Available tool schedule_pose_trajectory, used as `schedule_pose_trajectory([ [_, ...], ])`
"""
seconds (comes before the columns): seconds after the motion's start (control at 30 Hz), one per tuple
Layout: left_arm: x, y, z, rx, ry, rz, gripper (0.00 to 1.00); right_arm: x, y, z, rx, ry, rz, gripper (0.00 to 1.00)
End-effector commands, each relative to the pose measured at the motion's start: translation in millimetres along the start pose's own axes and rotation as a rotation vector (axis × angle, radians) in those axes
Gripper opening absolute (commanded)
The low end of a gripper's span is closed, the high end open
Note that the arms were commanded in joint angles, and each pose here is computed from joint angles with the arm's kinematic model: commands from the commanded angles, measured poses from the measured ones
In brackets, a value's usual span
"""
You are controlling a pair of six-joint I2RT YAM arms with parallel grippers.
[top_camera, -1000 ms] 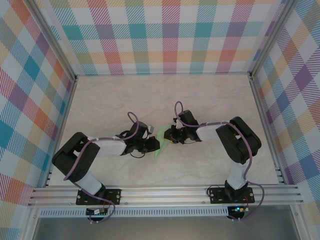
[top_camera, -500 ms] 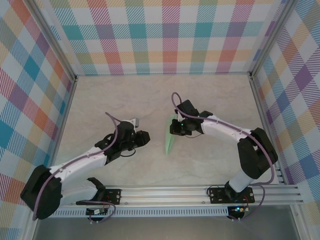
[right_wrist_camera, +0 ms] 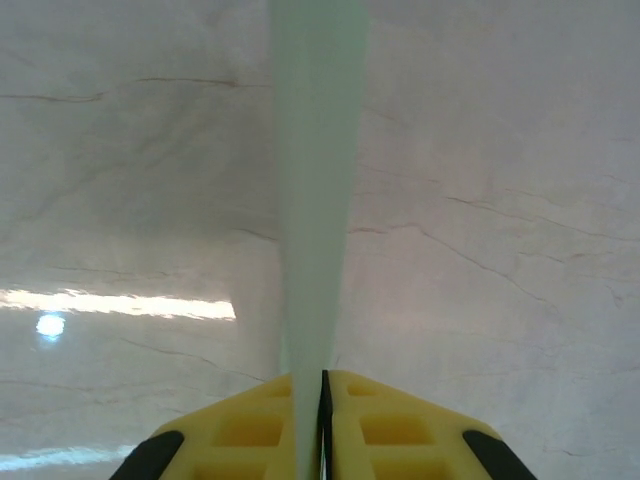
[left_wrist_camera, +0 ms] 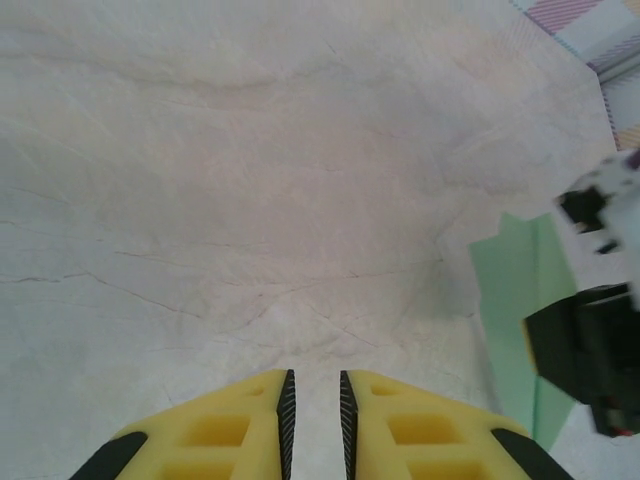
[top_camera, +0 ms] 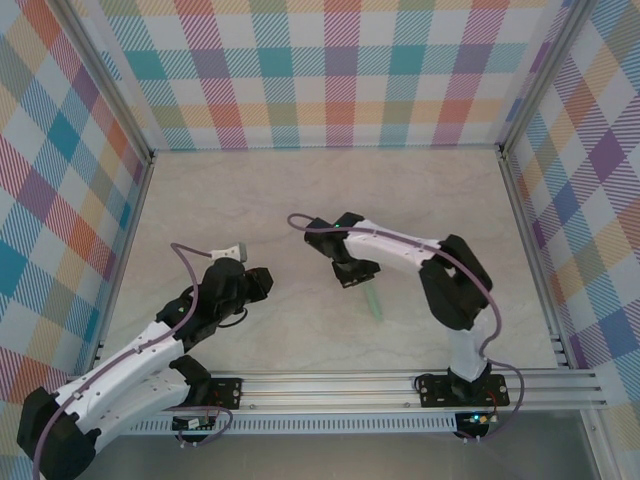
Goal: Fold a paper plane with a square sheet of paper (pick it up from the middle)
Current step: Turn over the paper at the center of the table.
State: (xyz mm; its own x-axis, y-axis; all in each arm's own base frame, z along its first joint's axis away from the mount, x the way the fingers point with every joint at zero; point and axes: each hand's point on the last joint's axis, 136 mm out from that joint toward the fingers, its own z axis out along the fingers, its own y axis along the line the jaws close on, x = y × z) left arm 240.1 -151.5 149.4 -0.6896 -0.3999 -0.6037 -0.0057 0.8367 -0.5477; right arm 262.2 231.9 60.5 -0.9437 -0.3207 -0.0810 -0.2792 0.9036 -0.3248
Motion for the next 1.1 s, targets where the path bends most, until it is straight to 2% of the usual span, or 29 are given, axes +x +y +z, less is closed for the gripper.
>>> schedule_pose_trajectory([
  [0.0,-4.1,14.9,-7.2,-0.054,-0.03,-0.008,0.23,3.7,23.6,0.7,0.038,0.035,-0.022,0.13],
  [0.1,-4.7,15.5,-11.2,-0.054,-0.032,-0.005,0.23,0.6,55.8,-1.1,-0.041,0.038,-0.032,0.19],
  [0.2,-3.3,15.8,-12.9,-0.053,-0.024,0.002,0.23,-1.0,78.1,-10.4,-0.166,0.031,-0.03,0.33],
  [0.23,-3.0,15.7,-13.3,-0.052,-0.022,0.005,0.24,-0.8,81.5,-15.2,-0.203,0.021,-0.029,0.41],
  [0.3,-1.0,15.0,-12.4,-0.047,-0.013,0.011,0.24,-0.1,84.0,-29.5,-0.272,-0.007,-0.035,0.55],
  [0.4,2.0,12.4,-9.7,-0.032,0.003,0.017,0.25,2.2,80.9,-54.5,-0.367,-0.079,-0.045,0.68],
  [0.53,6.3,4.4,-5.5,0.003,0.034,0.028,0.26,13.7,66.3,-79.4,-0.493,-0.162,-0.016,0.73],
  [0.6,11.3,-2.2,-1.1,0.029,0.07,0.037,0.27,19.5,56.5,-84.5,-0.571,-0.181,0.017,0.65],
  [0.7,20.0,-15.8,8.4,0.092,0.125,0.034,0.28,29.2,48.8,-86.0,-0.723,-0.184,0.048,0.35],
  [0.8,31.7,-25.8,19.0,0.139,0.191,0.032,0.3,38.2,45.4,-81.4,-0.852,-0.158,0.077,0.16],
  [0.93,47.8,-34.7,34.7,0.175,0.274,0.007,0.32,46.9,43.2,-60.9,-0.894,-0.111,0.104,0.06],
  [1.07,62.4,-38.1,48.9,0.156,0.341,0.014,0.32,45.4,44.5,-41.2,-0.907,-0.072,0.137,0.04],
])
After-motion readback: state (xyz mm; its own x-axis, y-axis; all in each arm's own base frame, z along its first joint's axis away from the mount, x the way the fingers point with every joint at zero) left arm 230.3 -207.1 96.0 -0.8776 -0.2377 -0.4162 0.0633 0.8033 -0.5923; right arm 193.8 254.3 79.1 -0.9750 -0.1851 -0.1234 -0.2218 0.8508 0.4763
